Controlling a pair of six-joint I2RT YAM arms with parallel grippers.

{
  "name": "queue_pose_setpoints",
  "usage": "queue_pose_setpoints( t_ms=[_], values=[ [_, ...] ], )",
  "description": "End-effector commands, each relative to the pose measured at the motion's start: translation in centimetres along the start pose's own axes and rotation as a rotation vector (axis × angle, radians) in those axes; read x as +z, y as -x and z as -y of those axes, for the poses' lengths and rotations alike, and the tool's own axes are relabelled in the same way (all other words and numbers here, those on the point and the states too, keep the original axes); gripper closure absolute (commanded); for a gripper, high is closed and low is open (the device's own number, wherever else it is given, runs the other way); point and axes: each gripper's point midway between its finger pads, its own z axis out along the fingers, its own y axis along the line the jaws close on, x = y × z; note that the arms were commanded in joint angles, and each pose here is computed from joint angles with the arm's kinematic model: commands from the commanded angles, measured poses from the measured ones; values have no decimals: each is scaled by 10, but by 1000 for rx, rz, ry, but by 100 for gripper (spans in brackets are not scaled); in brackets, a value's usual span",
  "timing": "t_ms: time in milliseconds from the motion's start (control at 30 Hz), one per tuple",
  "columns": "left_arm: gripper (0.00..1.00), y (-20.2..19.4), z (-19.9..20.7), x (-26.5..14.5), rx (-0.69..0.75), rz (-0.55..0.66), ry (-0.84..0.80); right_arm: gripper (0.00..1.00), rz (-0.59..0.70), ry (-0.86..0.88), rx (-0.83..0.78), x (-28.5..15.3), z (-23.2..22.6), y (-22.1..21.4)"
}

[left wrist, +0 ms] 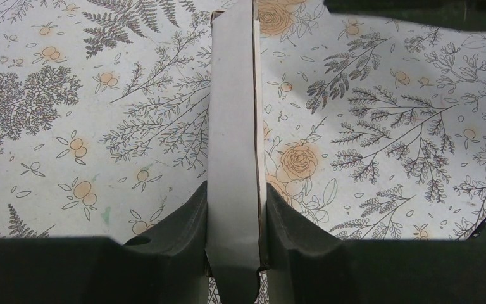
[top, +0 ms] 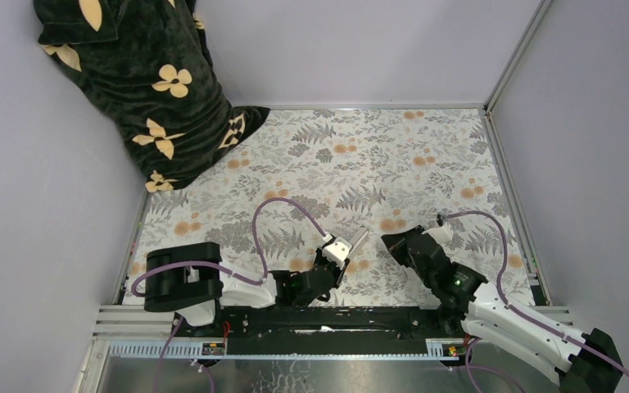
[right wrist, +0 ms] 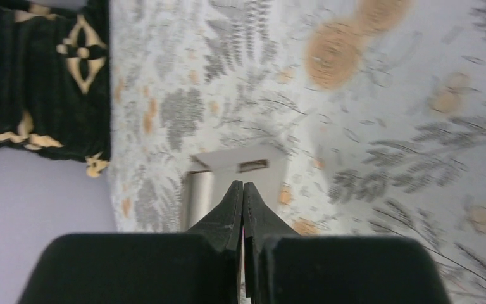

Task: Fold the paper box
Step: Close the paper box at the center of the board.

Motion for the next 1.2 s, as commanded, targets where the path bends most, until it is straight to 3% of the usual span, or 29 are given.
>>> queue_pose_setpoints(
  t_ms=[0,233,433,567,867,1167],
  values=[
    [93,-54,-30,-9,119,-166,78,100,90,200,-6,-2,-69,24],
    [93,-53,-31,-11,116,-163,81,100,46,258,-41,11,-109,14],
    [93,-52,-32,-12,113,-159,83,100,-4,289,-27,20,-113,2],
    [93,-52,-32,-12,113,-158,82,100,-29,243,13,28,-90,-7],
    [93,-53,-32,-12,115,-159,80,100,-86,24,116,31,21,-35],
    [93,-53,-31,-10,119,-165,85,100,-102,-31,45,38,27,-40]
  ],
)
